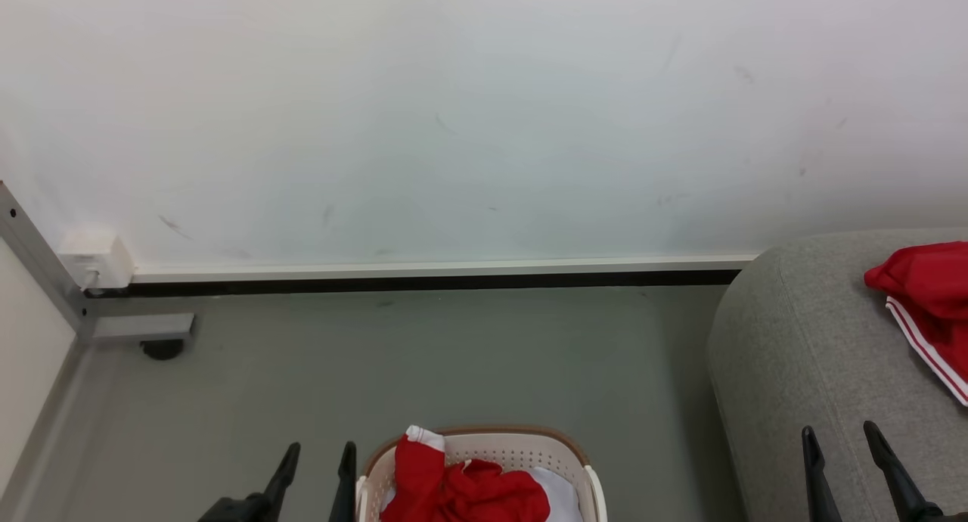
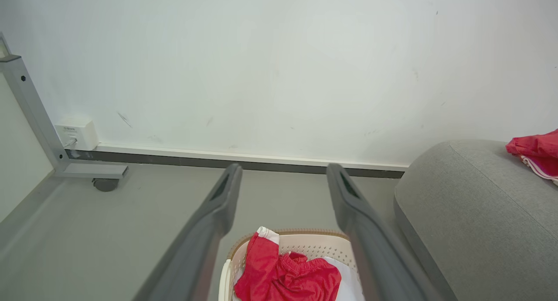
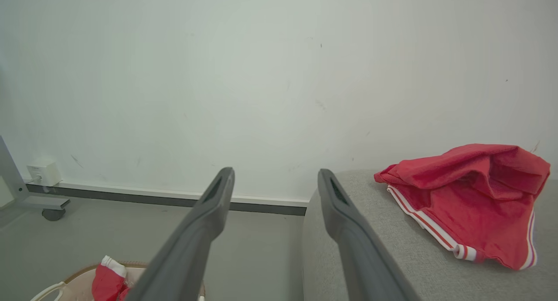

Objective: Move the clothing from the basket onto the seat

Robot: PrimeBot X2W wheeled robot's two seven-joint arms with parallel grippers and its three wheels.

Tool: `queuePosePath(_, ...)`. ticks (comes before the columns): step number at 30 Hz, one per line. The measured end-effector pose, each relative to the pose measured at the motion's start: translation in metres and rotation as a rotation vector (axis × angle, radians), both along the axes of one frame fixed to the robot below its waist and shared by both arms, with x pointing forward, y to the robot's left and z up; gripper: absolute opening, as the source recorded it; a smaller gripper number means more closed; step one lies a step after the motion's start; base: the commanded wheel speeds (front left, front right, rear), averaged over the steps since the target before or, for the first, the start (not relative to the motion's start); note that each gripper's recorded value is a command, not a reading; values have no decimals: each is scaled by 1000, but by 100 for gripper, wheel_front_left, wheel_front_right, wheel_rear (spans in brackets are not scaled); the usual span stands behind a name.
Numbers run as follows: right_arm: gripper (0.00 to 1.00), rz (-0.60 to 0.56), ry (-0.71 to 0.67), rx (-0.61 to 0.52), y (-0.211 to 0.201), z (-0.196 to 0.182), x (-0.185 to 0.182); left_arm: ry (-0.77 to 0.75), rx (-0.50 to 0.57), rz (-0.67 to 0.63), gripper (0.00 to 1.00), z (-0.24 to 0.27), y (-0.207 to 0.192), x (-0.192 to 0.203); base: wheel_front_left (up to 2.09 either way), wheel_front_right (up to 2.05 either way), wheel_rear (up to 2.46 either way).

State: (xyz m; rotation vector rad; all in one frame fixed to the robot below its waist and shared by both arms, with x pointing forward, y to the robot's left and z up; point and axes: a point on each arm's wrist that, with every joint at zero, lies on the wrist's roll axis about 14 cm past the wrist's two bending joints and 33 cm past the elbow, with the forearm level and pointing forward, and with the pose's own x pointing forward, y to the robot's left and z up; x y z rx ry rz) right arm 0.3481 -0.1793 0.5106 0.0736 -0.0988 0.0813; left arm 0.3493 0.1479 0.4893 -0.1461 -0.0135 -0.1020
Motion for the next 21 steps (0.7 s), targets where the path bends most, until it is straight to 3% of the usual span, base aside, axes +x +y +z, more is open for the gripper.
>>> queuePosePath(15, 100, 19, 7, -1, 8, -2, 2, -2, 6, -45, 100, -2, -13, 4, 0, 0, 0)
queuePosePath(21, 100, 8, 26, 1, 3, -8, 2, 22, 22, -128, 100, -10, -36, 17, 0, 0, 0)
